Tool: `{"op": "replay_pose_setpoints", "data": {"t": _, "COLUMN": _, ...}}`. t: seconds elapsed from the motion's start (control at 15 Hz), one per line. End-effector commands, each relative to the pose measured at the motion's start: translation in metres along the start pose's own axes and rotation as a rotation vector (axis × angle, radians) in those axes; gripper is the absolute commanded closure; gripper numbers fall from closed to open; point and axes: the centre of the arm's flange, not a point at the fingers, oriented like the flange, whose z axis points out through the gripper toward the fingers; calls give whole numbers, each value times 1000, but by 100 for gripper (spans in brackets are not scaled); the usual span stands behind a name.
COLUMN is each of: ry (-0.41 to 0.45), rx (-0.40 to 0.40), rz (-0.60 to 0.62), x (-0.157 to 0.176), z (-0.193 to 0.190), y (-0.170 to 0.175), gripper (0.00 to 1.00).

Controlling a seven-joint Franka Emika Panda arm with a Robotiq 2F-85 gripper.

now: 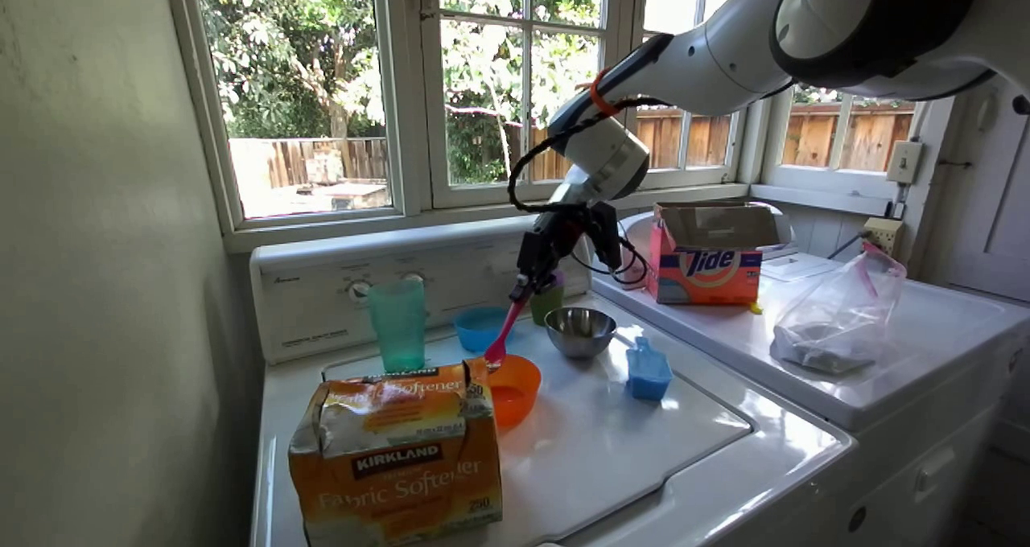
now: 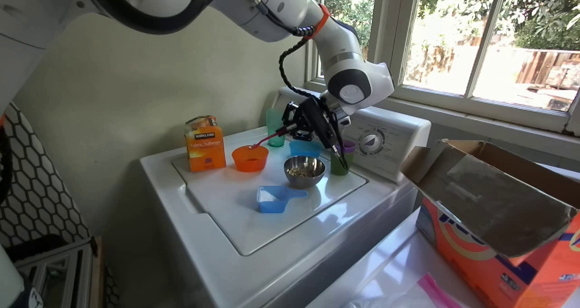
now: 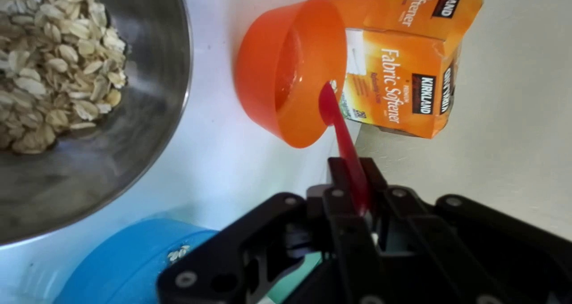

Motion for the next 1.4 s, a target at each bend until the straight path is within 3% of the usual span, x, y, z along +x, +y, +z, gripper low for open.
{"op": "replay_pose_setpoints", "data": {"t": 0.0, "ry": 12, "rx": -123, "rz": 27, "x": -8, "z": 13, "y": -16, "gripper": 97}}
{"op": "replay_pose_setpoints", "data": {"t": 0.4, "ry": -50, "rx": -364, "rz": 31, "x": -4, "z": 24, "y": -49, "gripper": 97}}
{"op": "replay_pose_setpoints", "data": {"t": 0.67, "ry": -71, "rx": -507, "rz": -39, "x": -8, "z": 28, "y": -83, "gripper": 97}}
{"op": "replay_pose_setpoints", "data": {"t": 1.33, "ry": 110, "rx": -553, "rz": -187, "x": -30, "z": -8, "y": -139, "gripper": 97}}
